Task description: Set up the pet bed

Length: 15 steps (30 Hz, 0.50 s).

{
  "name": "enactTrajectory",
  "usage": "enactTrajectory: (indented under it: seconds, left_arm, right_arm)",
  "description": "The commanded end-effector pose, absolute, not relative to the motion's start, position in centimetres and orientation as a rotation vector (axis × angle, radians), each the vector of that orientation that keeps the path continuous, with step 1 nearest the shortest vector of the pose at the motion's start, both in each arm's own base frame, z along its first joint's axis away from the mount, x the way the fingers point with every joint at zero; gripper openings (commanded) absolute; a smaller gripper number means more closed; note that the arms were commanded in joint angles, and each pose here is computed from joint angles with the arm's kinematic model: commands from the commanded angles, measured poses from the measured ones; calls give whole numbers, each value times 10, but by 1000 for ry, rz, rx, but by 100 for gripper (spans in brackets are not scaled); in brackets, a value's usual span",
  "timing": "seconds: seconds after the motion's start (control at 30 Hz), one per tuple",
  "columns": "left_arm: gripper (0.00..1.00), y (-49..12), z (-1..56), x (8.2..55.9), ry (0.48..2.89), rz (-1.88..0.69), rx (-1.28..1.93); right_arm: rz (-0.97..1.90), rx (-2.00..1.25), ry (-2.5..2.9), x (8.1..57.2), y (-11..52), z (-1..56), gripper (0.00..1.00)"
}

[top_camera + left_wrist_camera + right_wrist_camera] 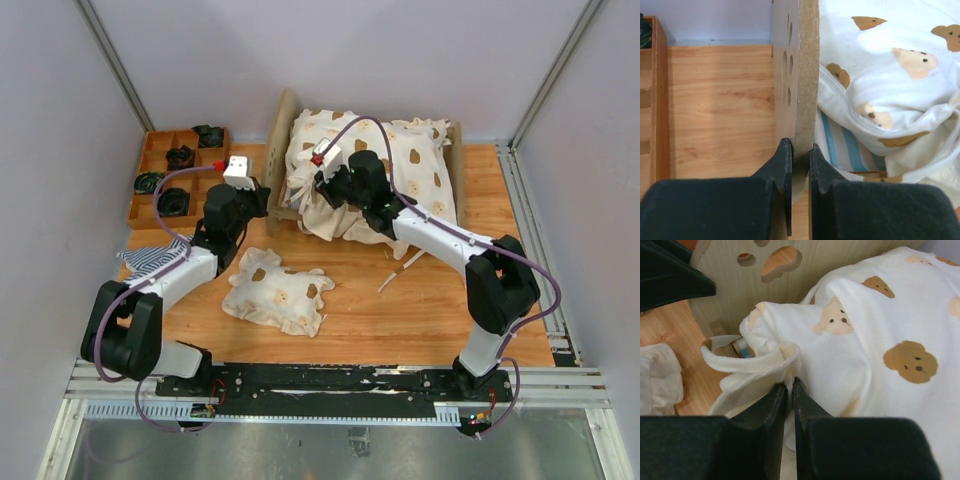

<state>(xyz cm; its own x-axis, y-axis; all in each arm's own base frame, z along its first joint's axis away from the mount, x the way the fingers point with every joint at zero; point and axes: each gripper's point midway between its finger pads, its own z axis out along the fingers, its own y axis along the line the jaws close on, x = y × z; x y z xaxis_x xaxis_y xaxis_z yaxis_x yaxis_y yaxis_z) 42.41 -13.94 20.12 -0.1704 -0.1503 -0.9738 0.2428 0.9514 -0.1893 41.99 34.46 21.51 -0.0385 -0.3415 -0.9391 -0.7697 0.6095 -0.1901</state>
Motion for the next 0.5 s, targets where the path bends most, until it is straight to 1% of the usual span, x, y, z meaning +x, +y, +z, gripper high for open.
enactTrajectory:
  seconds: [0.0, 0.13, 0.17, 0.37, 0.47]
  left_arm:
    - [0, -146, 255, 404, 1574, -504, 14]
    - [0, -148, 269, 396, 1592, -543, -17]
    - [0, -148, 271, 395, 1608, -549, -26]
    - [0, -152, 281, 395, 1687, -601, -107]
    - [0, -155, 296, 397, 1694, -629, -142]
  right_arm:
    - [432, -856, 1654, 404, 336, 238, 15]
    - [436, -767, 1729, 392, 319, 239, 36]
    - [437, -738, 1752, 388, 314, 239, 39]
    - [447, -588, 1840, 360, 282, 239, 51]
    - [490, -530, 1828, 341, 273, 243, 52]
